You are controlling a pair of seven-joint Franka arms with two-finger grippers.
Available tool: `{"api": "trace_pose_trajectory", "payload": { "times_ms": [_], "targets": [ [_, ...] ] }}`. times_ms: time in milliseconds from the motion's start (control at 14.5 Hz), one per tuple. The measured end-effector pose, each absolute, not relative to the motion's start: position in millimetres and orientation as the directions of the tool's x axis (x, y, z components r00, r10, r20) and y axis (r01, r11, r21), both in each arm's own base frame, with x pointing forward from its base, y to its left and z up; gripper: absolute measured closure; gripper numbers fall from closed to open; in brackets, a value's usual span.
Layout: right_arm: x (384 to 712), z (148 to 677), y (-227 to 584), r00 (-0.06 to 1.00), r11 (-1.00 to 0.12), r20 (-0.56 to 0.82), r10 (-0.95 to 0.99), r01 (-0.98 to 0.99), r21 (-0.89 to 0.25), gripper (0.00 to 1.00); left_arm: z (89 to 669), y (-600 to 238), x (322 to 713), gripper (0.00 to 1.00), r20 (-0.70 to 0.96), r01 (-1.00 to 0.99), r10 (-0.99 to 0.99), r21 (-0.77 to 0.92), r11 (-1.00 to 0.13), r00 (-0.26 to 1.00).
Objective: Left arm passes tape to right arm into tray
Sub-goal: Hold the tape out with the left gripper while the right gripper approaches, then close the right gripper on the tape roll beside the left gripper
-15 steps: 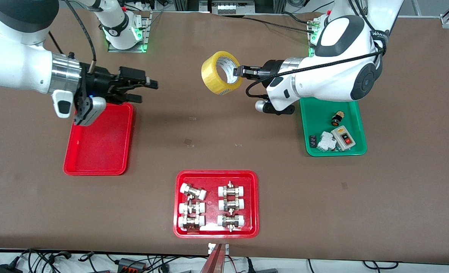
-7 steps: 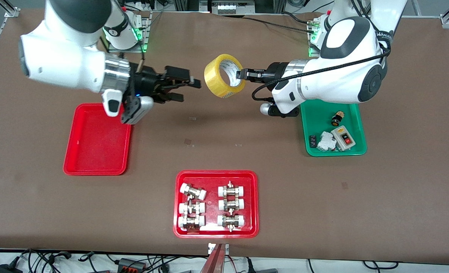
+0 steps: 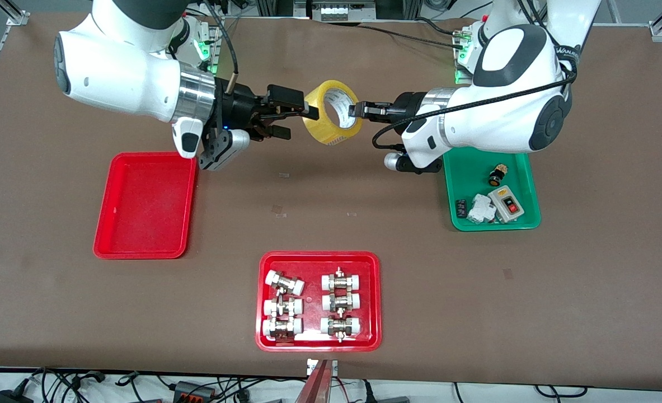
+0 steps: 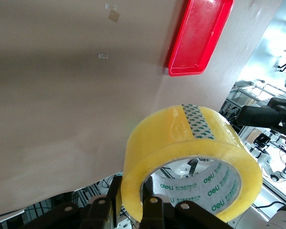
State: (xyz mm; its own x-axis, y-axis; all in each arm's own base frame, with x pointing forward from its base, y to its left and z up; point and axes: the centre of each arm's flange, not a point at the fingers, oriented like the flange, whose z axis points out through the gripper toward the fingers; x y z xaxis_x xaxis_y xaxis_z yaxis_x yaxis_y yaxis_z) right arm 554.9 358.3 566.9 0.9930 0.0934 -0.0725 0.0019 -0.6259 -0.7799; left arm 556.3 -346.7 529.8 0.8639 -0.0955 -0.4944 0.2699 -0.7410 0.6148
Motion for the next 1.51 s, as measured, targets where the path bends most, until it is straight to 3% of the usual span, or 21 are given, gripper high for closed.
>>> {"api": "trace_pose_trajectory", "payload": {
  "times_ms": [550, 1239, 1514],
  "targets": [
    [536.0, 556.0, 389.3, 0.983, -0.652, -0.142, 0.113, -0.035, -0.758, 0.00, 530.4, -346.6, 556.5, 0.79, -0.493, 0.269, -0.096, 0.615, -0.741, 0.865],
    [535.4, 555.7, 381.4, 0.976, -0.662, -0.171, 0.132, -0.041, -0.748, 0.00, 530.4, -346.4, 556.6, 0.79, -0.493, 0.270, -0.095, 0.615, -0.741, 0.865],
    [534.8, 558.2, 381.6, 0.976, -0.660, -0.172, 0.135, -0.041, -0.750, 0.40, 529.8, -346.5, 556.6, 0.79, -0.495, 0.270, -0.095, 0.615, -0.741, 0.864]
  ]
}}
